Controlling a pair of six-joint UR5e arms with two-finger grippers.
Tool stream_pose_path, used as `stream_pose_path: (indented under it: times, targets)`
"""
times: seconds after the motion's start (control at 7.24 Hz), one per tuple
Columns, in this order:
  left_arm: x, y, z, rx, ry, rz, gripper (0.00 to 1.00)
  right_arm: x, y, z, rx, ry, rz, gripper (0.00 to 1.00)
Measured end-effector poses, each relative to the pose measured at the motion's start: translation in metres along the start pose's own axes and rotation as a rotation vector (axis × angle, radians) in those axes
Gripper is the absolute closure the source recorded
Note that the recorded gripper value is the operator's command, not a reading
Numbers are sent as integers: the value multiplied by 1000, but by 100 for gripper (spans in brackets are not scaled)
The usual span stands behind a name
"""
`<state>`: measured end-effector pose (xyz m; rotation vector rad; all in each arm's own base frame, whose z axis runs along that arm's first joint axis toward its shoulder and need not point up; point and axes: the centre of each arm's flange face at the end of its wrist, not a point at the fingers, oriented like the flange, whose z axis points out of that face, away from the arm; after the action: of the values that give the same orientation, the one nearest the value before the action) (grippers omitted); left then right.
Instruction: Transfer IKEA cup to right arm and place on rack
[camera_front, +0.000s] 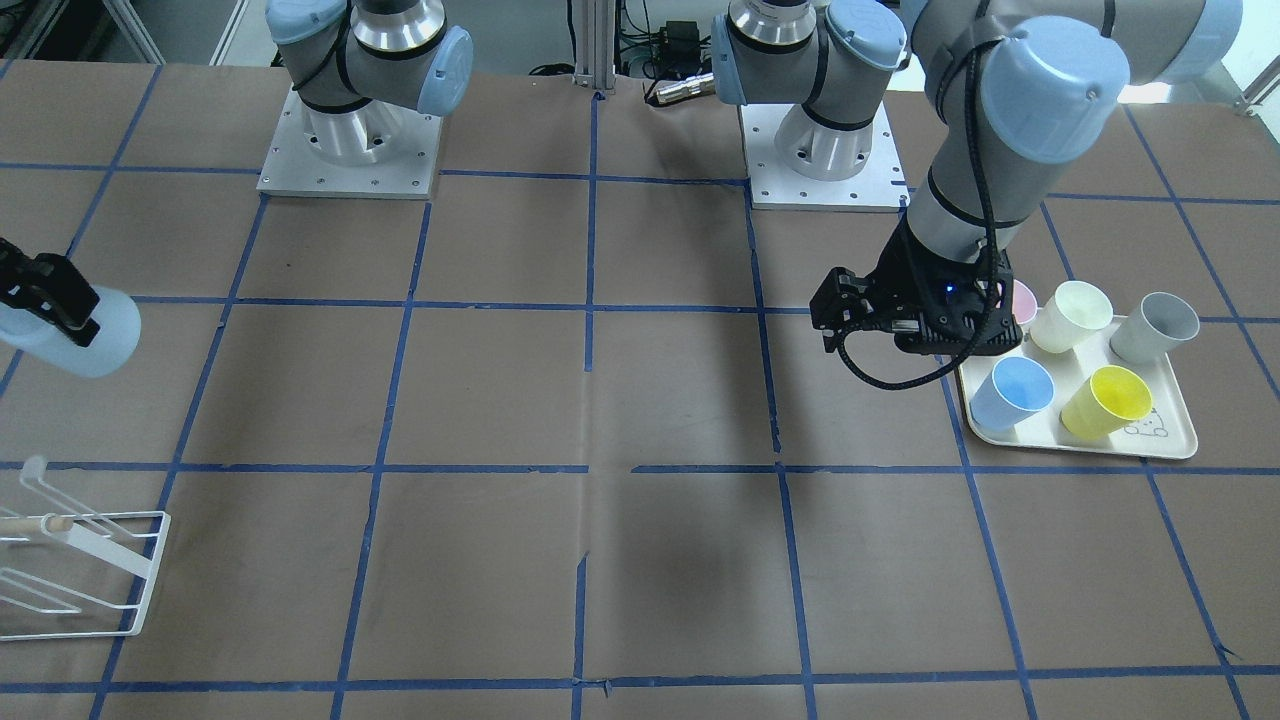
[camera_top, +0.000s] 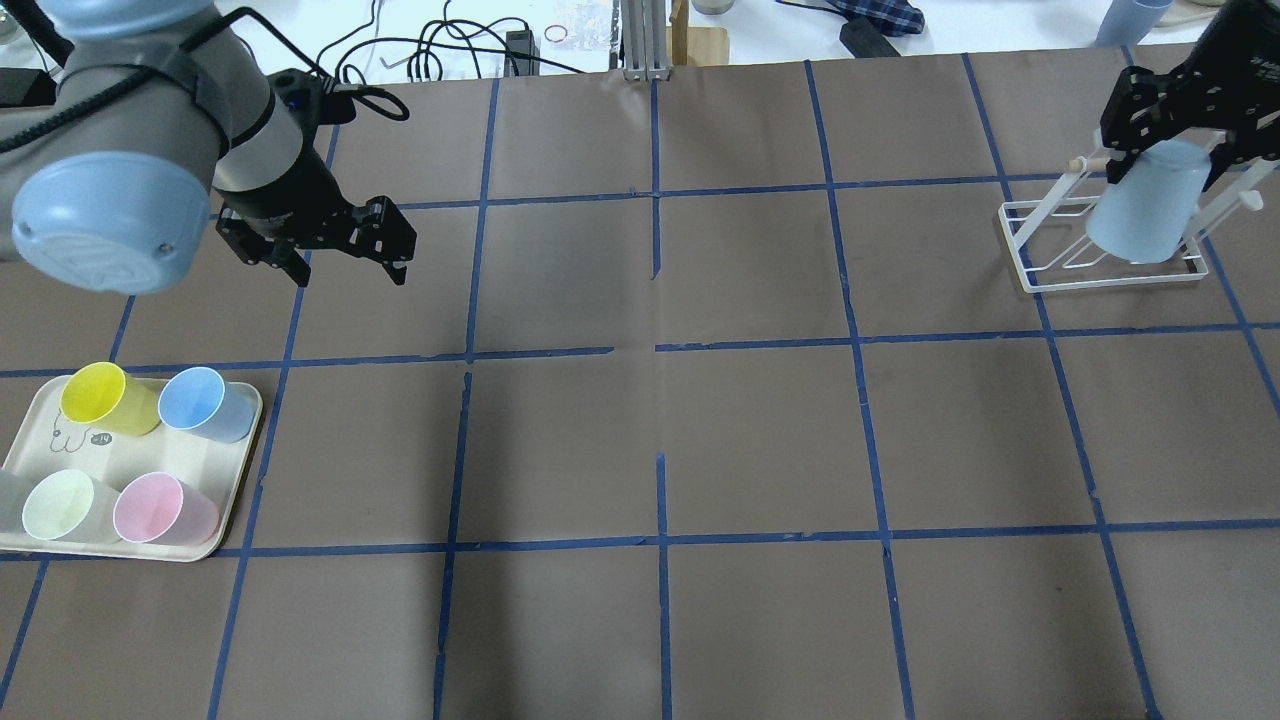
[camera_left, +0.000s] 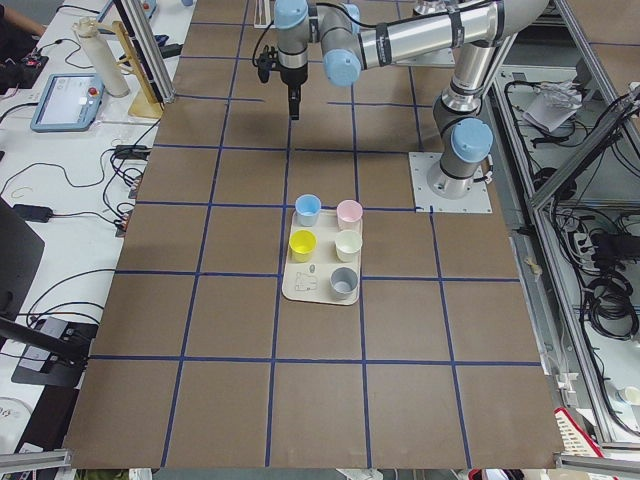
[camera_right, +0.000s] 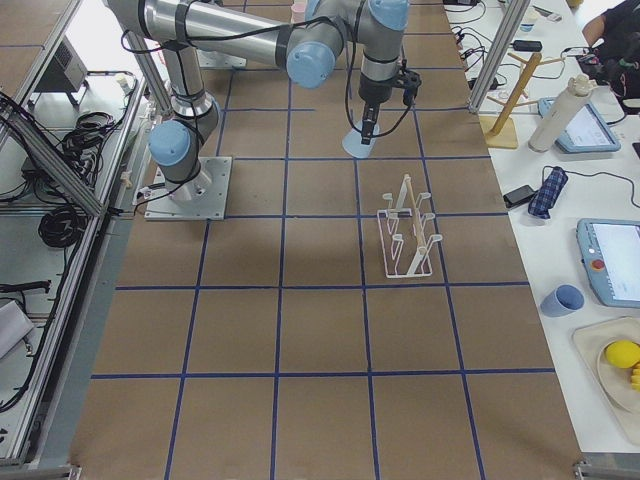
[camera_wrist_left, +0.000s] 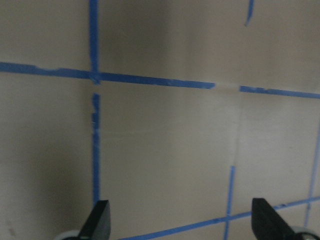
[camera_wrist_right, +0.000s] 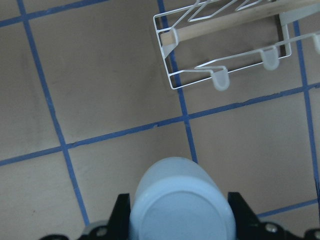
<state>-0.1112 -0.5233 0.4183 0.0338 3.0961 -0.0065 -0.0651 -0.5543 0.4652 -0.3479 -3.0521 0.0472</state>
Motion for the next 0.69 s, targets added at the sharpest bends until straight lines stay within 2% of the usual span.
stream_pose_path:
  times: [0.14,0.41,0.69]
  targets:
    - [14,5,-19,6,-17,-7,0,11,-6,11,32,20,-2,100]
    - [25,22,-54,48,-2,-13,0,29,-25,37,89,57,-3,100]
    - [24,40,-92,112,1,-19,0,38,-36,52,113,58,-10,100]
